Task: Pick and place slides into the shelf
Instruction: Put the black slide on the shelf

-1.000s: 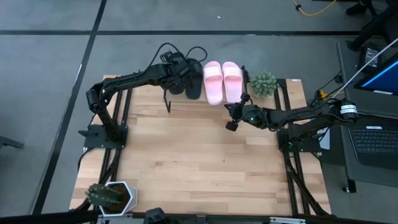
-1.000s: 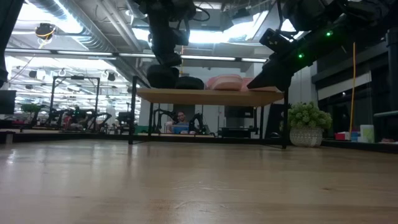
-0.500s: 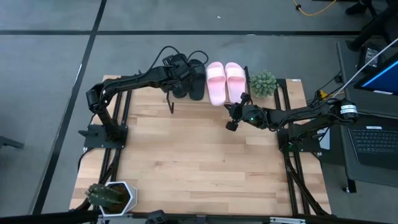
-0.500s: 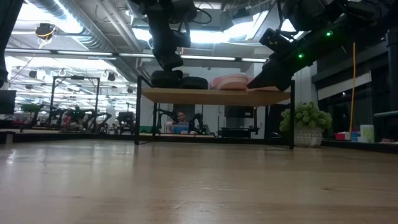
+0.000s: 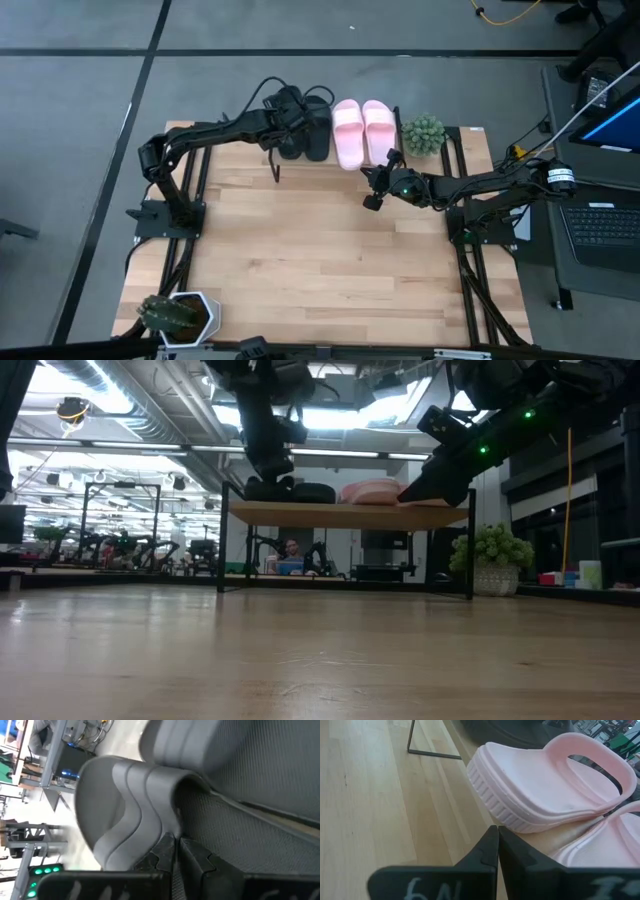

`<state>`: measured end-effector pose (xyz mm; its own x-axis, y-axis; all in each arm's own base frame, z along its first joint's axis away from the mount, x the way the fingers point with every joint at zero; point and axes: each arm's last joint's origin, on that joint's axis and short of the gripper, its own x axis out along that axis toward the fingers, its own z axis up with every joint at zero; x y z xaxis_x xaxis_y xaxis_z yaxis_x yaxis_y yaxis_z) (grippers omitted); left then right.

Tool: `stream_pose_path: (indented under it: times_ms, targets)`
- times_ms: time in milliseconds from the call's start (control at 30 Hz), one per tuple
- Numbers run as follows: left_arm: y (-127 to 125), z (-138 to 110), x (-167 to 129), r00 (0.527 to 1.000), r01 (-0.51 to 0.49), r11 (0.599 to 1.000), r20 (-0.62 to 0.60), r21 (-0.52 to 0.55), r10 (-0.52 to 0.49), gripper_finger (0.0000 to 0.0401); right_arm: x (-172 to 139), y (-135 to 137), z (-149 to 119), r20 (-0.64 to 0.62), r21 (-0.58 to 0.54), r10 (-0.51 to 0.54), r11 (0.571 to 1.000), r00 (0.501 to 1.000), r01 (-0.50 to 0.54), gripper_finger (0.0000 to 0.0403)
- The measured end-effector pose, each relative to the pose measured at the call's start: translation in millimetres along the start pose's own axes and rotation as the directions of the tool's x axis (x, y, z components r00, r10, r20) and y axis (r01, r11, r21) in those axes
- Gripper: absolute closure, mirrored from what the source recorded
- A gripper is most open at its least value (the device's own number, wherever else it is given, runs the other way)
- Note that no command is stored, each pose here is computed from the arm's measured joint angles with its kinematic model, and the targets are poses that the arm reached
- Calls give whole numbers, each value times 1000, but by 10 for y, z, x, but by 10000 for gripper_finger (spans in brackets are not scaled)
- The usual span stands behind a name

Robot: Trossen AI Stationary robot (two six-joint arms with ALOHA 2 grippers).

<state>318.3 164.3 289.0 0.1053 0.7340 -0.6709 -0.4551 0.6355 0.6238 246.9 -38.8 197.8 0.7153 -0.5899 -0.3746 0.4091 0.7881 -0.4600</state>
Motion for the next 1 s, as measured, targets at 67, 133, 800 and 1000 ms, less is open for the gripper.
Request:
stream_pose_path:
  times_ms: [67,133,800,1000]
  targets:
    - [-18,-37,47,1000,1,1000,-14,5,-1,389,0,0,0,0,0,0,1000,1000,0,389]
    - [-47,-76,79,1000,2,1000,-28,18,-1,389,0,0,0,0,0,0,1000,1000,0,389]
    - [-33,-120,173,997,73,996,-30,-42,-75,399,-1,-1,1,1,0,0,1000,1000,0,389]
    - [-88,-191,246,998,58,998,-36,-31,-59,400,0,0,1,1,1,0,1000,1000,0,389]
